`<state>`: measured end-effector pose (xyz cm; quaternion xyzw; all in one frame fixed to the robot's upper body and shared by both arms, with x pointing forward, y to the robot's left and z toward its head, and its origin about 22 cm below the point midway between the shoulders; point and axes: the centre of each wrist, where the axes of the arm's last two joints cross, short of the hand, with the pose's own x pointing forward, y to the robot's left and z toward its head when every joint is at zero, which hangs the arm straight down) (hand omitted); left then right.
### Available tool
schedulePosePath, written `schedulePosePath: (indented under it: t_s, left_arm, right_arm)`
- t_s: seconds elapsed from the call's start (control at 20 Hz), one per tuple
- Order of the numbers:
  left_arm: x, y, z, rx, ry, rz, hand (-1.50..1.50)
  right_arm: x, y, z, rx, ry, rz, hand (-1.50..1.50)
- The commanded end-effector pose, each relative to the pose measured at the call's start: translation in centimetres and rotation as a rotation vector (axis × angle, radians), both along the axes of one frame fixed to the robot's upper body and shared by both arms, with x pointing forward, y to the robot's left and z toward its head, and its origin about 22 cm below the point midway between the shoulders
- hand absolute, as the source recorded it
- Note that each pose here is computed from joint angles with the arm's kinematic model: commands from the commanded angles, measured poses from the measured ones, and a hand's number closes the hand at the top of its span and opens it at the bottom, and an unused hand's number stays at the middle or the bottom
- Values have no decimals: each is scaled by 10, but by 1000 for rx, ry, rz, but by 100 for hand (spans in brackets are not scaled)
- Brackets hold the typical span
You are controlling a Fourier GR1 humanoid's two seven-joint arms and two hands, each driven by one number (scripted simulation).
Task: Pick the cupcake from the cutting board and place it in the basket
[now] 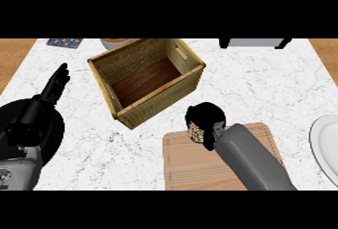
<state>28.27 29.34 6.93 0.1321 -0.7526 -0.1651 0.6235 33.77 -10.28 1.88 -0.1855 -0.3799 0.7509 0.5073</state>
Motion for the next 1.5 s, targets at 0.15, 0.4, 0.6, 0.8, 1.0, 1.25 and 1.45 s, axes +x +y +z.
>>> schedulePosePath:
  t_s: [0.15,0.4,0.6,0.8,1.0,1.25,1.45]
  left_arm:
    - [-1,-4,-9,-9,10,7,0]
    - [-10,27,-10,-1,55,132,0]
    - [-10,29,-9,0,56,141,0]
    - [-13,24,-9,-16,44,112,0]
    - [-12,30,1,5,31,87,0]
    - [-7,22,-2,-11,45,48,0]
    - [3,13,8,-8,28,14,0]
  right_arm:
    - [-17,4,-10,-36,-53,-161,150]
    - [-2,-81,-15,-143,-180,-874,150]
    - [-13,-69,8,-143,-346,-1132,150]
    - [-26,-42,62,-42,-595,-1271,150]
    - [-44,-16,141,250,-907,-1291,150]
    - [-95,2,212,574,-1109,-1219,150]
    - [-119,26,265,550,-1237,-1178,150]
